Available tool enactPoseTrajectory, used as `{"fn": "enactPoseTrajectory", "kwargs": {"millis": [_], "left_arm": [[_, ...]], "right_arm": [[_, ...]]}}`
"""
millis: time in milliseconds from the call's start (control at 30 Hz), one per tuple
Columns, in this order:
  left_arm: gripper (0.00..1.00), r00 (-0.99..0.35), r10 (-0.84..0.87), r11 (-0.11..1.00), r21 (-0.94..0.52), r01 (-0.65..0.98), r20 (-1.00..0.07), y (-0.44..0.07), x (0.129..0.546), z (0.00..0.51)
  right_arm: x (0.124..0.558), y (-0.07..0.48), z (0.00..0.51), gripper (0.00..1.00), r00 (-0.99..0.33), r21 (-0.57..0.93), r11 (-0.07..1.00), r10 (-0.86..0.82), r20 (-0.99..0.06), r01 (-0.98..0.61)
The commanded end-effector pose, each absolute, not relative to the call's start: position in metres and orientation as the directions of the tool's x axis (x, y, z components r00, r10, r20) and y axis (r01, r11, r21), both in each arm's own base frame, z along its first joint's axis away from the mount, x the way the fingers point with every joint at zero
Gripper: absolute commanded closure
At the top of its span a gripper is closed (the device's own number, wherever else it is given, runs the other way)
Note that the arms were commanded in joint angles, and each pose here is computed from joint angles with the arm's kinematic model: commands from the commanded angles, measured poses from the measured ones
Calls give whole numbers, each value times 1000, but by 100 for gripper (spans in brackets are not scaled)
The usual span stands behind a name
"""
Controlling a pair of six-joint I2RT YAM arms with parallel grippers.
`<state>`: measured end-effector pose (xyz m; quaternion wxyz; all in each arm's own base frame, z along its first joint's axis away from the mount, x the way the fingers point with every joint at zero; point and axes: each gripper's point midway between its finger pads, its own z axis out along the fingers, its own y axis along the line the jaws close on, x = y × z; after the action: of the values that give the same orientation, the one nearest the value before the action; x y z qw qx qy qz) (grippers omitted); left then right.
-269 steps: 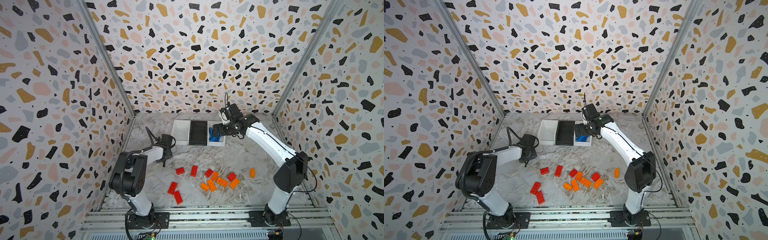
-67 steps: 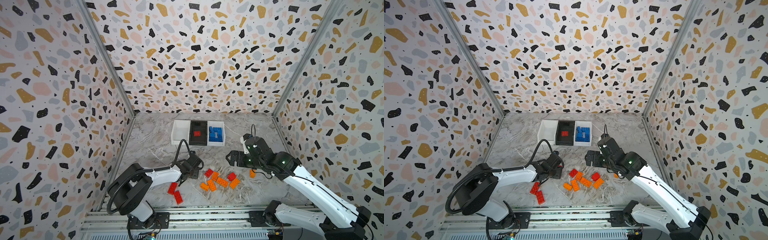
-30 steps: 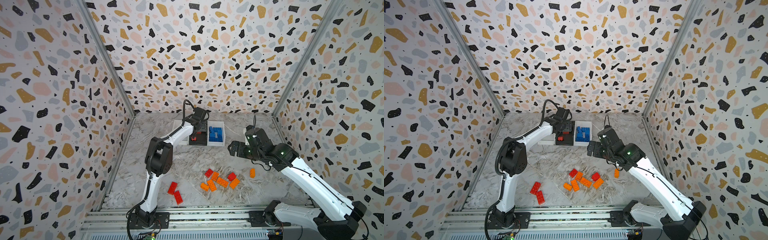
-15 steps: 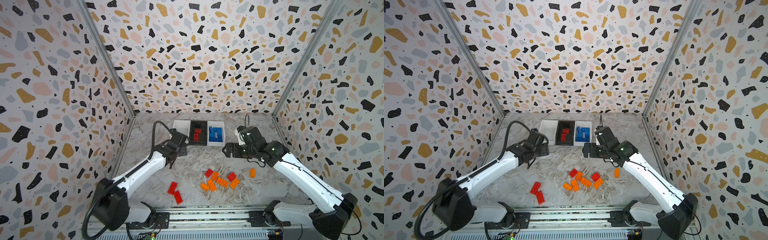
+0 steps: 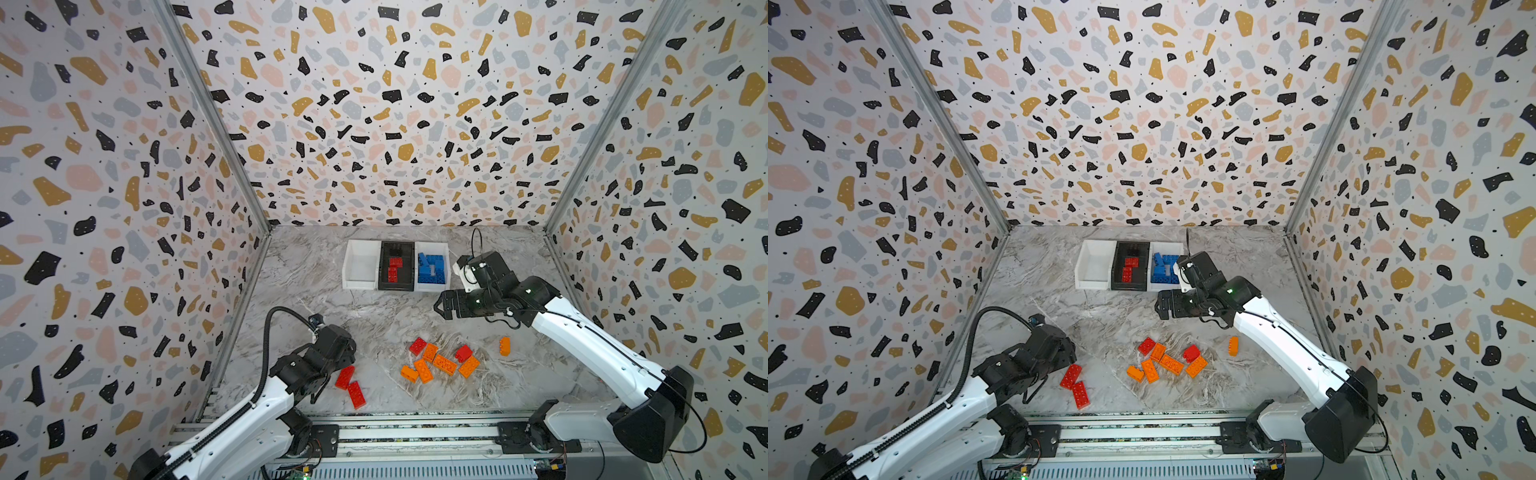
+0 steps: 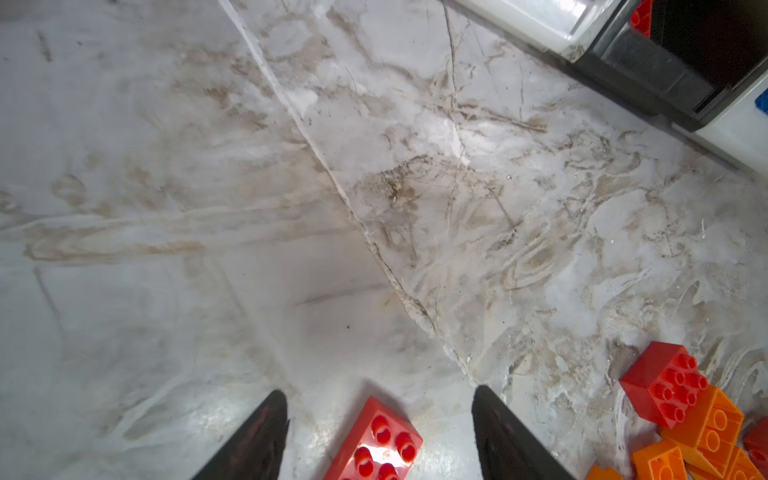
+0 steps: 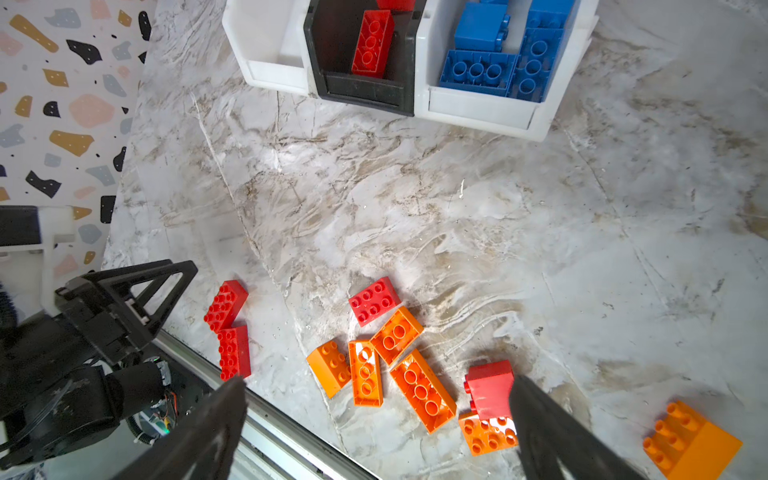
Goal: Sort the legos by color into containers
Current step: 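Lower the left gripper onto another red brick near the robot and grasp it, then carry the red brick with the left gripper and drop it into the black bin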
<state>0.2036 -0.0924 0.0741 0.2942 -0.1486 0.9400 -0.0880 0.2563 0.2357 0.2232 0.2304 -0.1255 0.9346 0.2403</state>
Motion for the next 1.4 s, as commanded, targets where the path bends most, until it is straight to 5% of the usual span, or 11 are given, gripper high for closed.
{"fn": "enactPoseTrajectory", "kwargs": {"millis": [0,633,1367], "left_arm": [[28,-808,-313,945,-247,-213,-500,-101,197,59],[30,-902,-205,978,-112,-175,-381,-106,168,13],[77,-940,-10,995,93,-44,-340,-124,198,18]], "right_arm": [[254,240,242,1,-844,394,834,-147,-515,-386],[241,223,235,1,-858,393,854,-111,-502,-340],[237,209,237,1,-855,392,876,-44,-517,-282]]}}
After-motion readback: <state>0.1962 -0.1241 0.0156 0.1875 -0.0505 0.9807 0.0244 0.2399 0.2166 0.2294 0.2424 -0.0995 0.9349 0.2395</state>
